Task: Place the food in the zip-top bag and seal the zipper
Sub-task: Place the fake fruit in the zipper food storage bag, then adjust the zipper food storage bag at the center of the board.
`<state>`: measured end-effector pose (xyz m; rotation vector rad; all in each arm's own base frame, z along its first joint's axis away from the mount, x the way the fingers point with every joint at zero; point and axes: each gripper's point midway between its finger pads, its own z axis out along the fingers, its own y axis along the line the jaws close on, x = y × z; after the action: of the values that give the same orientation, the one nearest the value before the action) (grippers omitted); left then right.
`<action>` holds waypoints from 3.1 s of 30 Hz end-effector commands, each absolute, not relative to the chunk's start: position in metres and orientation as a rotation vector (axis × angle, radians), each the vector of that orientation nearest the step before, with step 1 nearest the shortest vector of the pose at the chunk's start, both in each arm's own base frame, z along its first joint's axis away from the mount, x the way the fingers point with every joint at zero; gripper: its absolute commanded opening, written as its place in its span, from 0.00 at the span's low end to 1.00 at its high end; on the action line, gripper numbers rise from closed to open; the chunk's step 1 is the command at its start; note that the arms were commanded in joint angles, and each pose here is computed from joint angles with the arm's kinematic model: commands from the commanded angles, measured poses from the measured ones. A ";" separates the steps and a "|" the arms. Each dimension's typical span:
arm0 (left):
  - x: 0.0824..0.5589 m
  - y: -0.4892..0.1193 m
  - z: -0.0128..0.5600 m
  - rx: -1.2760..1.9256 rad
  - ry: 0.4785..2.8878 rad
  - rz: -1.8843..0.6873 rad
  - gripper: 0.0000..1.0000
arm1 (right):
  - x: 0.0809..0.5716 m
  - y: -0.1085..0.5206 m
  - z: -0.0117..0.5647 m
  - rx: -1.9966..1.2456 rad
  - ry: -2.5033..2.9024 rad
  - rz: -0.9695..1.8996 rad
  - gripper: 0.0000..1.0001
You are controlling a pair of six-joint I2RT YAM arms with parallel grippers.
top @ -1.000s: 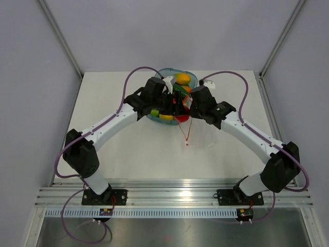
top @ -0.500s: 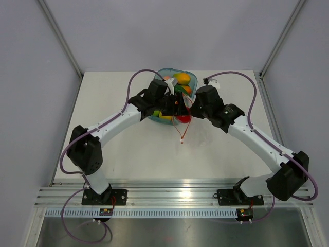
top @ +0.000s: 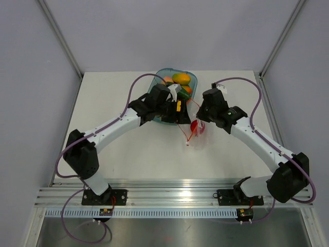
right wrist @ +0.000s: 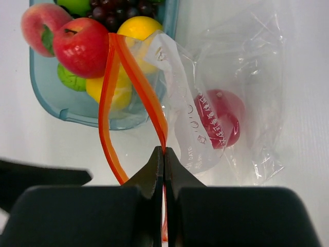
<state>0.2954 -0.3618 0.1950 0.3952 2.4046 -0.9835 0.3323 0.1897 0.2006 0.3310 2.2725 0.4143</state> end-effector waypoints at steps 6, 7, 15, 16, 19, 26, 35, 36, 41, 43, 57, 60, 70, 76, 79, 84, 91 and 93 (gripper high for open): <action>0.271 -0.326 0.218 0.409 2.286 -0.893 0.63 | 0.327 0.182 0.219 0.347 2.223 0.479 0.00; 0.274 -0.327 0.205 0.406 2.319 -0.869 0.64 | 0.325 0.181 0.218 0.346 2.226 0.477 0.00; 0.290 -0.349 0.170 0.376 2.385 -0.859 0.77 | 0.310 0.176 0.221 0.331 2.237 0.493 0.00; 0.292 -0.354 0.173 0.380 2.373 -0.878 0.76 | 0.309 0.175 0.219 0.332 2.240 0.487 0.00; 0.294 -0.366 0.164 0.405 2.400 -0.900 0.62 | 0.305 0.170 0.218 0.338 2.248 0.468 0.00; 0.291 -0.386 0.231 0.469 2.289 -0.970 0.00 | 0.294 0.126 0.253 0.348 2.202 0.236 0.00; 0.261 -0.422 0.274 0.586 2.208 -1.176 0.00 | 0.278 0.091 0.301 0.398 2.062 0.168 0.00; 0.262 -0.424 0.264 0.580 2.235 -1.167 0.00 | 0.279 0.091 0.274 0.397 2.121 0.119 0.00; 0.272 -0.424 0.167 0.590 2.470 -0.995 0.00 | 0.279 0.083 0.192 0.456 2.258 -0.028 0.00; 0.273 -0.421 0.148 0.589 2.525 -0.944 0.00 | 0.276 0.079 0.175 0.461 2.297 -0.068 0.00; 0.253 -0.406 0.311 0.607 2.118 -1.159 0.00 | 0.257 0.067 0.332 0.447 1.974 0.177 0.00; 0.259 -0.417 0.264 0.612 2.231 -1.139 0.00 | 0.264 0.066 0.287 0.450 2.065 0.082 0.00; 0.265 -0.421 0.186 0.664 2.416 -1.022 0.00 | 0.273 0.061 0.246 0.465 2.143 -0.058 0.00; 0.274 -0.421 0.211 0.684 2.362 -0.991 0.00 | 0.278 0.057 0.279 0.434 2.099 -0.081 0.00; 0.274 -0.430 0.217 0.701 2.343 -1.040 0.00 | 0.278 0.055 0.288 0.431 2.085 -0.092 0.00; 0.271 -0.453 0.230 0.732 2.314 -1.191 0.00 | 0.278 0.052 0.295 0.421 2.086 -0.109 0.00; 0.284 -0.453 0.216 0.742 2.341 -1.142 0.00 | 0.293 0.075 0.260 0.377 2.172 -0.070 0.00; 0.293 -0.442 0.200 0.729 2.376 -1.083 0.00 | 0.301 0.085 0.244 0.364 2.193 -0.039 0.00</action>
<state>0.2794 -0.4502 0.2076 0.7193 2.3780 -1.1102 0.2878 0.0720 0.2595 0.3840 2.1815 -0.0848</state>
